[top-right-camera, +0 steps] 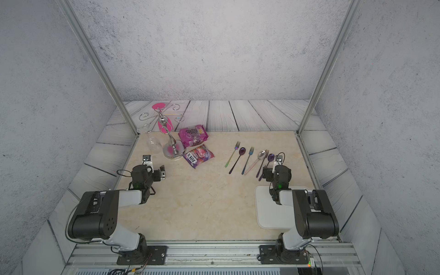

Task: Set the spoon and fork side by side
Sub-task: Move the tray to the center of the board.

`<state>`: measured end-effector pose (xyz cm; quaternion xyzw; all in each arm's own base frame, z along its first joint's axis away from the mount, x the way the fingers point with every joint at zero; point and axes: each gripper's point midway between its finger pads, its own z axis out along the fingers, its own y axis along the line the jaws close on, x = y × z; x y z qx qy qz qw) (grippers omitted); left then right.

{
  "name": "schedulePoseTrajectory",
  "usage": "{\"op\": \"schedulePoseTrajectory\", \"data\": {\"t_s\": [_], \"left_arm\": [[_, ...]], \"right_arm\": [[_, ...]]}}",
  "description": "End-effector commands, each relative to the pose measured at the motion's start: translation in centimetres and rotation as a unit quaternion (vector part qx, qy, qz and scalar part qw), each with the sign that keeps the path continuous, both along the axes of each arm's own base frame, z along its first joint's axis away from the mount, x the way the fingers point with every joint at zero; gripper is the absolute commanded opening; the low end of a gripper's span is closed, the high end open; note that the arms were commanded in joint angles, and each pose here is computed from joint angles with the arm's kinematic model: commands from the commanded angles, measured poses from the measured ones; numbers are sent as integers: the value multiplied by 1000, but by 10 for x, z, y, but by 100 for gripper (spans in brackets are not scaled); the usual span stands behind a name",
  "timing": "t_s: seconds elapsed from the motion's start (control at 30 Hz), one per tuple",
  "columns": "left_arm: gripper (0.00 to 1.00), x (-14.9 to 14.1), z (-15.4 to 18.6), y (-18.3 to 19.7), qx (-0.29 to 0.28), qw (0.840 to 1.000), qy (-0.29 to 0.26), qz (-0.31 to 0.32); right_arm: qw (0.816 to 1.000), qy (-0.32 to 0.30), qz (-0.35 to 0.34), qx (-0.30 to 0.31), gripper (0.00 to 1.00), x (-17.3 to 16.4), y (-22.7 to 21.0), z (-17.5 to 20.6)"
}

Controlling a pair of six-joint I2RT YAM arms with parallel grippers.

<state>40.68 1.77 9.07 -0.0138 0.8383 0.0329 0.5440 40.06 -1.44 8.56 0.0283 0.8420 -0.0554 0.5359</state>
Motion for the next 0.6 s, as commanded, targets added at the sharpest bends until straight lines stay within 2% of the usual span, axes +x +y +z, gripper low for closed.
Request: {"op": "schedulePoseTrajectory", "data": {"t_s": [0.0,0.57], "left_arm": [[100,1,7,0,-3,1000,-11,-1],[99,1,8,0,-4,1000,-14,0]], "right_arm": [[1000,-3,3,3,99,1,2,3],[1000,-3,3,3,99,1,2,3]]}}
